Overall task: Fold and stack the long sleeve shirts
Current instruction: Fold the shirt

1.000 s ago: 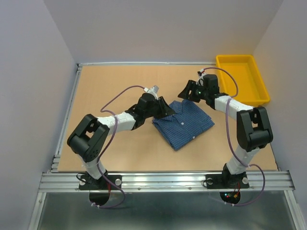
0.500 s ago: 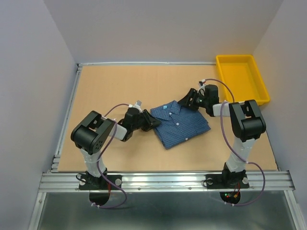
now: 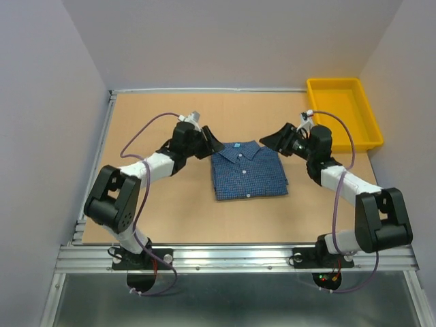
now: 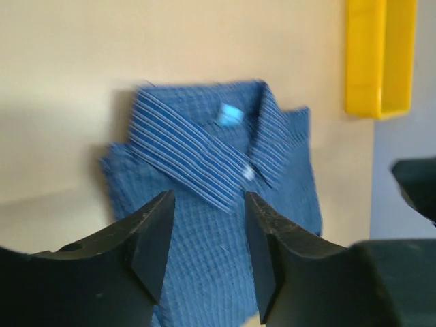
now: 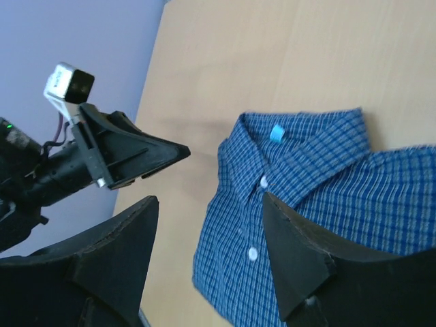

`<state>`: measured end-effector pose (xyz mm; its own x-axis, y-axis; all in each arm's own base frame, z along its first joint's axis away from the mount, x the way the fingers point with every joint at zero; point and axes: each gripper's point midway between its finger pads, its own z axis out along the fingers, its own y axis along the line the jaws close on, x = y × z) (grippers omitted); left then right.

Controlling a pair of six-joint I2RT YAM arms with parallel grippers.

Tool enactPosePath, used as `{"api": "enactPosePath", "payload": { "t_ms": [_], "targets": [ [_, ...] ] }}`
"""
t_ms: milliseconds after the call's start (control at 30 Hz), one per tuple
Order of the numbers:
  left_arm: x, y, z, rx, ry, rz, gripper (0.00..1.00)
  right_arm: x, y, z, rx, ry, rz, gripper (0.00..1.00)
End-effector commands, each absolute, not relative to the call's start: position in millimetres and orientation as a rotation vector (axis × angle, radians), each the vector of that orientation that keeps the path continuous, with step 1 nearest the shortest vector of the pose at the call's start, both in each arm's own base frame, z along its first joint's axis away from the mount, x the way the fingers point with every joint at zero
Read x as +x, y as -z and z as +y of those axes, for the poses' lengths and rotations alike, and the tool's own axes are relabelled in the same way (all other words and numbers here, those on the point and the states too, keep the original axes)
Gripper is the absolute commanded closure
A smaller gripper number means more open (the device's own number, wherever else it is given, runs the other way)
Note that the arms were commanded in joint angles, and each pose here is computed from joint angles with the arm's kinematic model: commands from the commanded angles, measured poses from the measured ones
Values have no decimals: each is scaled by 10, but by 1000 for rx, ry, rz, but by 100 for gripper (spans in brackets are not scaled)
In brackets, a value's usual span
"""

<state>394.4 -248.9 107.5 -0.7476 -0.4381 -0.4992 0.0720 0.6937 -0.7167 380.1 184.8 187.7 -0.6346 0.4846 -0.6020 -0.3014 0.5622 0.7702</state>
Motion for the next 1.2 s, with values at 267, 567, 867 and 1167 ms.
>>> {"api": "enactPosePath", "payload": {
  "t_ms": [267, 567, 867, 1167],
  "targets": [
    [2615, -866, -3436, -179, 1257, 2313, 50, 2892, -1012, 2053, 193, -1309, 2064, 33],
    [2495, -134, -2830, -495, 1269, 2393, 53, 2769, -407, 1771, 342, -1190, 2150, 34],
    [2623, -644, -2677, -415, 1169, 2288, 52, 2876, -1187, 1827, 231, -1253, 1954, 34],
    [2909, -575, -2869, -382, 1095, 2336, 52, 2911, -550, 1693, 386, -1130, 2119, 34]
  ]
}}
